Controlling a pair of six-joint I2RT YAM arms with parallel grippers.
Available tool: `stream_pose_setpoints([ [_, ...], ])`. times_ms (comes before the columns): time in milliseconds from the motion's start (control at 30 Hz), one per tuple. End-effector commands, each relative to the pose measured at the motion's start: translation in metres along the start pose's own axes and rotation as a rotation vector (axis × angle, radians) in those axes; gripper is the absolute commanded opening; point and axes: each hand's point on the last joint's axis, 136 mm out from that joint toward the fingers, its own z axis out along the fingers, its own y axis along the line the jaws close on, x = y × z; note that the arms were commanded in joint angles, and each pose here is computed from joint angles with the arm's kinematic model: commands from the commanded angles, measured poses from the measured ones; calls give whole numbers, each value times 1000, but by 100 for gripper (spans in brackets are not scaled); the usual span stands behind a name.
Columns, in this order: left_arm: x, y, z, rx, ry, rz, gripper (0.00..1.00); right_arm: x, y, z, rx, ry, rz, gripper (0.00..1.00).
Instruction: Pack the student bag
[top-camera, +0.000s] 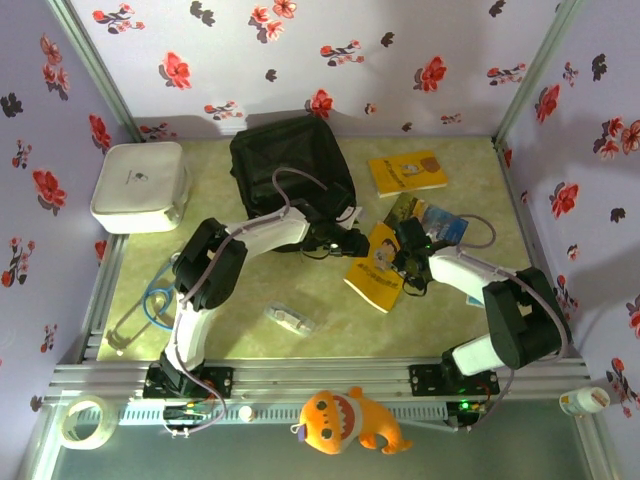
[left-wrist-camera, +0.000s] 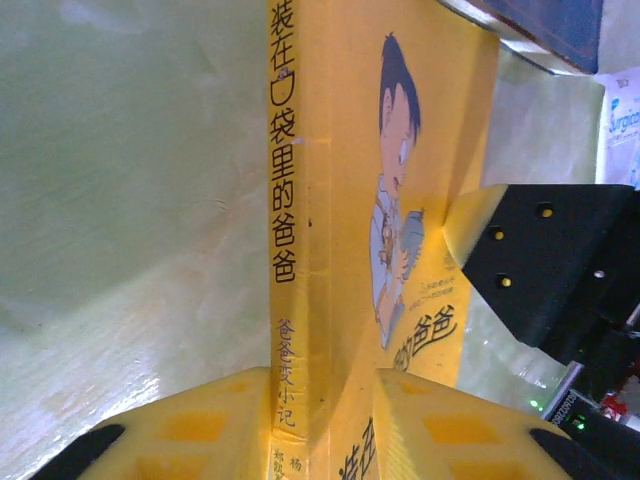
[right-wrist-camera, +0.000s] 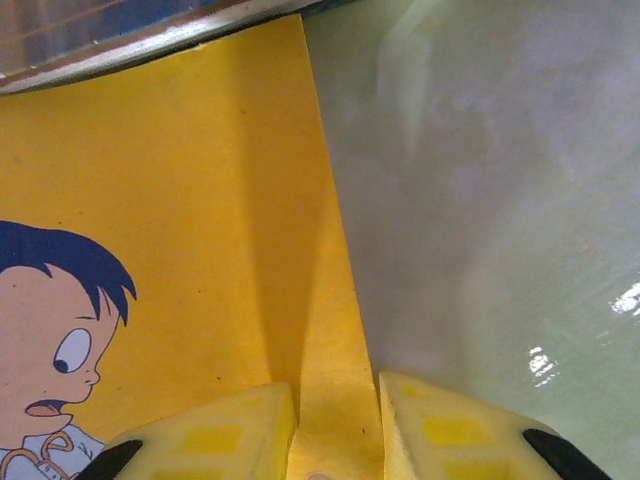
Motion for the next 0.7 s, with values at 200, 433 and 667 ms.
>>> stream_pose_setpoints([
  [200,9,-30,5,119,60,3,32,24,10,15,-74,111,47,27],
  [433,6,-32,2,133,55,13,28,21,15,15,-88,102,49,27],
  [667,-5,-30,-19,94,-19,36,16,11,15,4,-79,58,10,32],
])
